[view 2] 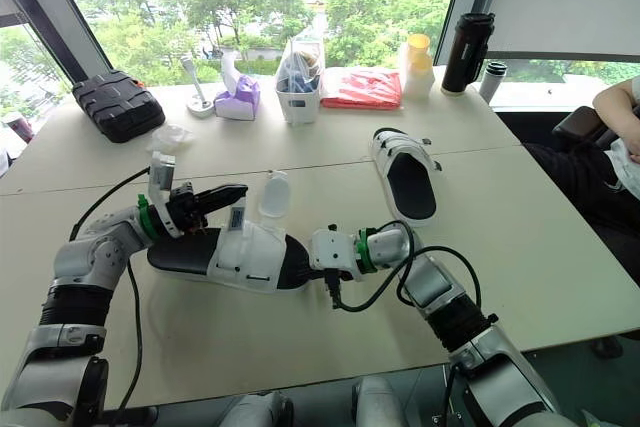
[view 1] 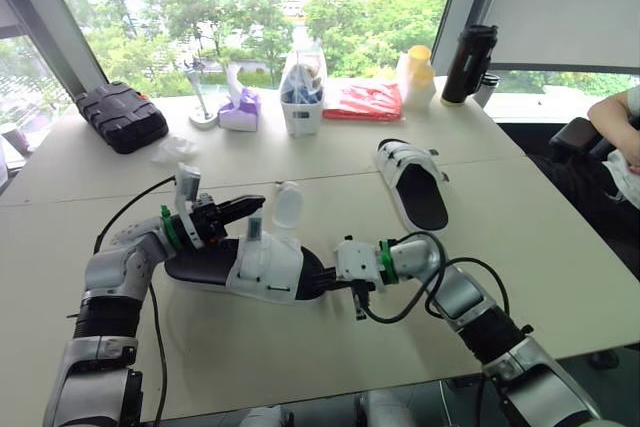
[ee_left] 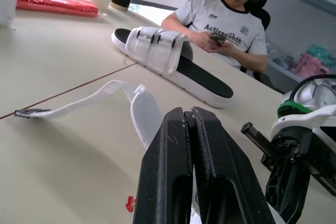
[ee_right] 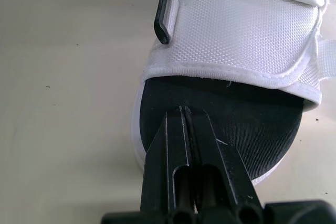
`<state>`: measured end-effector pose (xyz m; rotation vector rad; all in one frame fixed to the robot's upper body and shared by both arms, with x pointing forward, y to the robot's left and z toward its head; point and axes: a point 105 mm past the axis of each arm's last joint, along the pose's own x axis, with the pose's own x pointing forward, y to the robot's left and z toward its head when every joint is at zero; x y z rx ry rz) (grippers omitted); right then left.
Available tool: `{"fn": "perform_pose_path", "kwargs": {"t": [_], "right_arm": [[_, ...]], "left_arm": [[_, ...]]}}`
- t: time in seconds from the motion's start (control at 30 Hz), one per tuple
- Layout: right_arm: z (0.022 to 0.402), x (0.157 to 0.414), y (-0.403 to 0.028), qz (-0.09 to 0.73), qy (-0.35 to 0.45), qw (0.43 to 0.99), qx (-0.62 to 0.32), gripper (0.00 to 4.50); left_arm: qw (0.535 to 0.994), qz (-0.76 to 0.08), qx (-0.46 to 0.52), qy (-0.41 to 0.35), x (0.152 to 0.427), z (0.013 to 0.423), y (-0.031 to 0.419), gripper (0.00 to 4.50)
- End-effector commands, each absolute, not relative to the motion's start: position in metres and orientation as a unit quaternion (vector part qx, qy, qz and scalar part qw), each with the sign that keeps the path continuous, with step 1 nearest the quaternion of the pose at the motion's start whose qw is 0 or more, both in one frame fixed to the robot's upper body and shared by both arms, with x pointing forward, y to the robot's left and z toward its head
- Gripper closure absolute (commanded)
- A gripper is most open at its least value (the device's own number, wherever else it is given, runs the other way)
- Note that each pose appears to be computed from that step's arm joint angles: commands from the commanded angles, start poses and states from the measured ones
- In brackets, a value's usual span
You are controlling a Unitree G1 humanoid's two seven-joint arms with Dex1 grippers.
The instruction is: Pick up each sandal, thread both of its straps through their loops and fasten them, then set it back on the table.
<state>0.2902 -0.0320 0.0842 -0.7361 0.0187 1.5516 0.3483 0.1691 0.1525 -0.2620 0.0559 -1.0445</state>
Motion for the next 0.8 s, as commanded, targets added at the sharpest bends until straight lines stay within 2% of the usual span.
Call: {"fn": "perform_pose_path", "kwargs": {"t": [0.03, 0.3, 0.4, 0.6, 0.63, 0.8], "right_arm": [[0.072, 0.282, -0.034, 0.696, 0.031, 0.637, -0.329, 4.50], [0.072, 0.282, -0.034, 0.696, 0.030, 0.637, -0.330, 4.50], [0.072, 0.282, -0.034, 0.695, 0.030, 0.637, -0.331, 4.50], [0.072, 0.282, -0.035, 0.694, 0.031, 0.639, -0.330, 4.50], [0.072, 0.282, -0.035, 0.694, 0.031, 0.639, -0.329, 4.50], [0.072, 0.282, -0.033, 0.695, 0.030, 0.639, -0.328, 4.50]], "left_arm": [[0.863, -0.493, -0.107, 0.026, 0.354, 0.151, 0.167, 4.46], [0.863, -0.490, -0.105, 0.061, 0.359, 0.133, 0.160, 4.46], [0.860, -0.496, -0.100, 0.073, 0.359, 0.128, 0.157, 3.46], [0.863, -0.492, -0.031, 0.110, 0.359, 0.104, 0.157, 0.40], [0.864, -0.491, -0.028, 0.113, 0.359, 0.102, 0.157, 0.05], [0.877, -0.467, 0.005, 0.114, 0.366, 0.103, 0.167, 0.05]]}}
